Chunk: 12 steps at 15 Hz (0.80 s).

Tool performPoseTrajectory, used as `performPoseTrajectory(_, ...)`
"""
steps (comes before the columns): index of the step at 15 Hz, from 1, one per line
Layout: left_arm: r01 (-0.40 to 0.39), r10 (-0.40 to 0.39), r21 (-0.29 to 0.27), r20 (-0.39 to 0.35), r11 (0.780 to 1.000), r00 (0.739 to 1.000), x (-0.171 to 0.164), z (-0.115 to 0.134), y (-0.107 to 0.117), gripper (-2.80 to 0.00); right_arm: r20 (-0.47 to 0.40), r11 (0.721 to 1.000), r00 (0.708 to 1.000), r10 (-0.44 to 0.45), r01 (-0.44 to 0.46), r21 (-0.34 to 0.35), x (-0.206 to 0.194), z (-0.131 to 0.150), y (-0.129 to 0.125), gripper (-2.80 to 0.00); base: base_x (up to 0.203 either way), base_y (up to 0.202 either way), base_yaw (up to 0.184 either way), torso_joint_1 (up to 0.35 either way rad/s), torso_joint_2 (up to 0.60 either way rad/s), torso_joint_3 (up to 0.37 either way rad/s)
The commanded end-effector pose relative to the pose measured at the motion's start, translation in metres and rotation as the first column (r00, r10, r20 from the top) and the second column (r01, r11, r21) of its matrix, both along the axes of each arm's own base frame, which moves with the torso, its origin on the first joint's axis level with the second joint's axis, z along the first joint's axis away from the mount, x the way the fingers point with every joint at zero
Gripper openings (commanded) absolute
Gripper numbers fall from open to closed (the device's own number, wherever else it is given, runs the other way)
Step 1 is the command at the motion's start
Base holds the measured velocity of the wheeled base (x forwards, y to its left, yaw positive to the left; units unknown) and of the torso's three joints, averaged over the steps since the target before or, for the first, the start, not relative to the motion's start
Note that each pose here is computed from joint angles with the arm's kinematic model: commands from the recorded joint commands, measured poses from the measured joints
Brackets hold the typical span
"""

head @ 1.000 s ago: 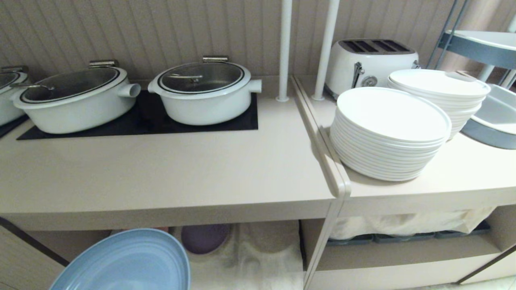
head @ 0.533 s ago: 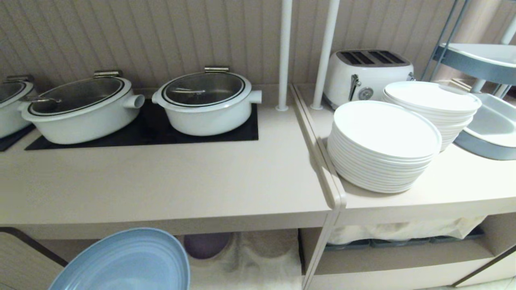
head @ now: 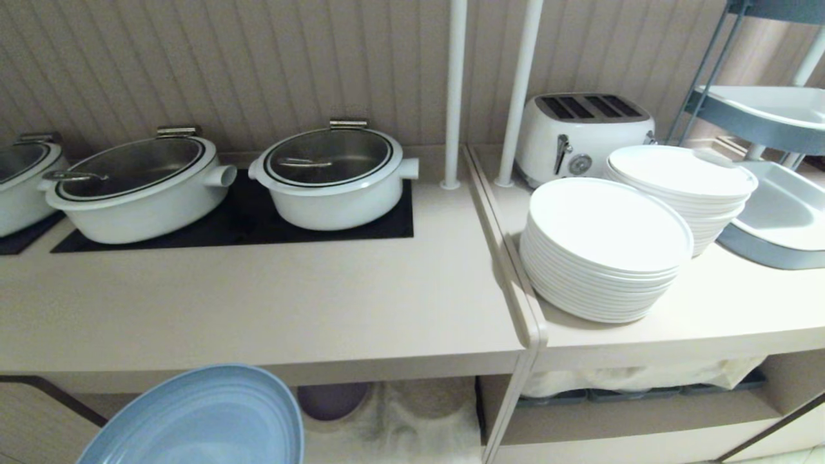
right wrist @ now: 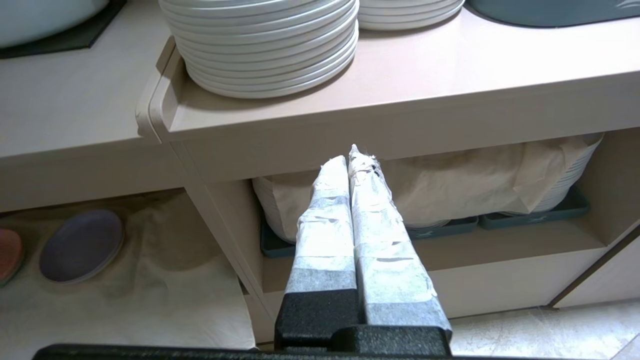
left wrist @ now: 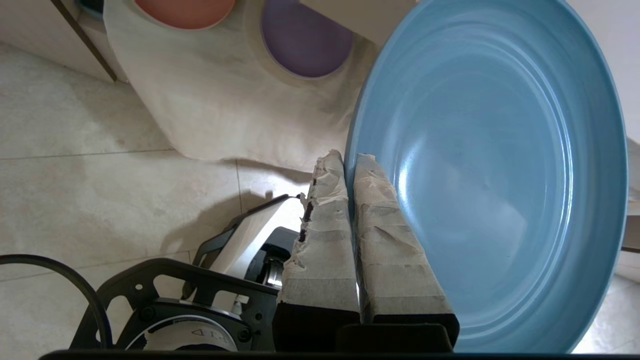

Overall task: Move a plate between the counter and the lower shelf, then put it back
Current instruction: Put the plate

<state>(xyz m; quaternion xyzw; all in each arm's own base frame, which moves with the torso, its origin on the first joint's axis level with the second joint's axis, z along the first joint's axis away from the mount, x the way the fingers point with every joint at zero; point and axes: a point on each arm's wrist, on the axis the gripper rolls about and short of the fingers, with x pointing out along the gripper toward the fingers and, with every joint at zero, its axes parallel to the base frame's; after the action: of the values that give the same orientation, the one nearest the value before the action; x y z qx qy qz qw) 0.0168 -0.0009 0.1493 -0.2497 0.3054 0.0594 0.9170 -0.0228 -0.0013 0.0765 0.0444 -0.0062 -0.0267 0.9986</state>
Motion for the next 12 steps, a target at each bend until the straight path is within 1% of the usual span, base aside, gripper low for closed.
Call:
performPoseTrajectory(1, -0.002, 0.002, -0.002, -0.001, 1.000, 1.000, -0.0002, -0.0001, 0.0000, -2.80, 0.001, 1.000, 1.000, 0.000, 0.000, 0.000, 0.0000, 0.0001, 0.0000, -2.80, 0.000, 0.000, 0.000, 0.173, -0.34, -0.173)
performPoseTrajectory(3, -0.002, 0.002, -0.002, -0.002, 1.000, 1.000, -0.0003, -0.0002, 0.0000, -2.80, 0.001, 1.000, 1.000, 0.000, 0.000, 0.002, 0.0000, 0.0001, 0.0000, -2.80, 0.000, 0.000, 0.000, 0.095, -0.21, -0.093)
performPoseTrajectory(7, 0.000, 0.000, -0.006, 0.012, 1.000, 1.000, 0.0003, 0.0036, -0.0001, -2.80, 0.001, 1.000, 1.000, 0.000, 0.000, 0.002, 0.0000, 0.0001, 0.0000, -2.80, 0.000, 0.000, 0.000, 0.000, 0.00, 0.000)
performPoseTrajectory(12, 0.003, -0.003, -0.014, 0.013, 1.000, 1.000, 0.0022, 0.0061, -0.0004, -2.80, 0.001, 1.000, 1.000, 0.000, 0.000, 0.002, 0.0000, 0.0001, 0.0000, -2.80, 0.000, 0.000, 0.000, 0.000, 0.00, 0.000)
